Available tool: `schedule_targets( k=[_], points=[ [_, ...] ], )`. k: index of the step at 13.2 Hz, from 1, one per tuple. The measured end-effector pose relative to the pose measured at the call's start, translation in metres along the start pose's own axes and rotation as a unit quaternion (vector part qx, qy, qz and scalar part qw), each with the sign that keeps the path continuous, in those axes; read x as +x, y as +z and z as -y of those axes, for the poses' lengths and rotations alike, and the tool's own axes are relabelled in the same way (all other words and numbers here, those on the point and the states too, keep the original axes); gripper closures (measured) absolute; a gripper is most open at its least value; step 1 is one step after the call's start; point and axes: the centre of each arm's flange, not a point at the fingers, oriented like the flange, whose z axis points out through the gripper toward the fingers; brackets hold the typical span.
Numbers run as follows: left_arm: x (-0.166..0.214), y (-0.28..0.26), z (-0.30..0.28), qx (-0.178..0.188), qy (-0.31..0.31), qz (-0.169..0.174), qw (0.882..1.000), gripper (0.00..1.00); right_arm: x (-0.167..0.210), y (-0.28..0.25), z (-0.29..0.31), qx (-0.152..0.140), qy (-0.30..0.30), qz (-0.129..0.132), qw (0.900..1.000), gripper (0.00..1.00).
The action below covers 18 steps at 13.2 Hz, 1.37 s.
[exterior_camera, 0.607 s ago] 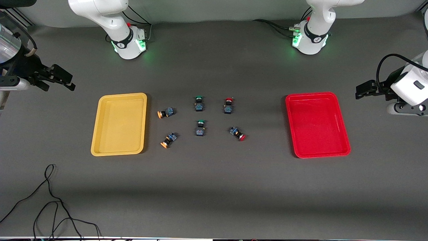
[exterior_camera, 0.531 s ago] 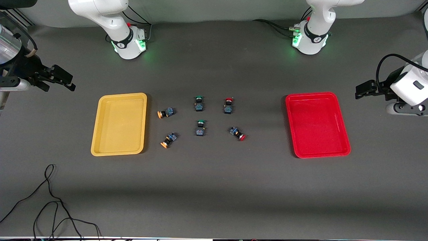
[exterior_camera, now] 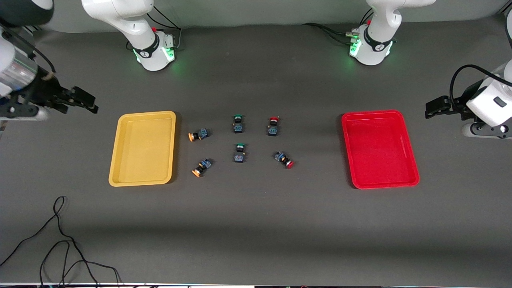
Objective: Place red and yellow buttons in trays
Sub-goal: 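Move the right gripper toward the yellow-capped buttons beside the yellow tray, then grasp a yellow button with the right gripper while the left gripper reaches a red button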
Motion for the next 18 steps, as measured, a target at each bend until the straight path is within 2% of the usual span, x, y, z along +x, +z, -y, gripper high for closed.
schedule_targets(
  k=[4,7,9,11,14,18],
  points=[
    [0.001,0.003,-0.001,0.0,0.003,0.006,1.0,0.0,0.003,0.064,0.097,-0.016,0.101,0.025,0.994,0.0],
    [0.004,0.01,-0.003,-0.001,0.005,0.014,1.0,0.0,-0.019,0.162,0.178,-0.011,0.177,0.017,0.984,0.0],
    [0.005,0.023,-0.029,0.0,0.019,0.025,1.0,0.0,-0.043,0.236,0.201,-0.007,0.201,0.019,0.979,0.0],
    [0.003,0.039,-0.088,0.005,0.018,0.024,1.0,0.0,-0.055,0.291,0.192,-0.011,0.222,0.031,0.975,0.0],
    [-0.016,0.071,-0.217,0.013,0.007,0.004,1.0,0.0,-0.057,0.348,0.184,-0.017,0.268,0.053,0.962,0.0],
    [-0.061,0.108,-0.356,-0.001,-0.005,-0.033,0.999,0.0,-0.064,0.389,0.182,-0.013,0.288,0.062,0.956,0.0]
  ],
)
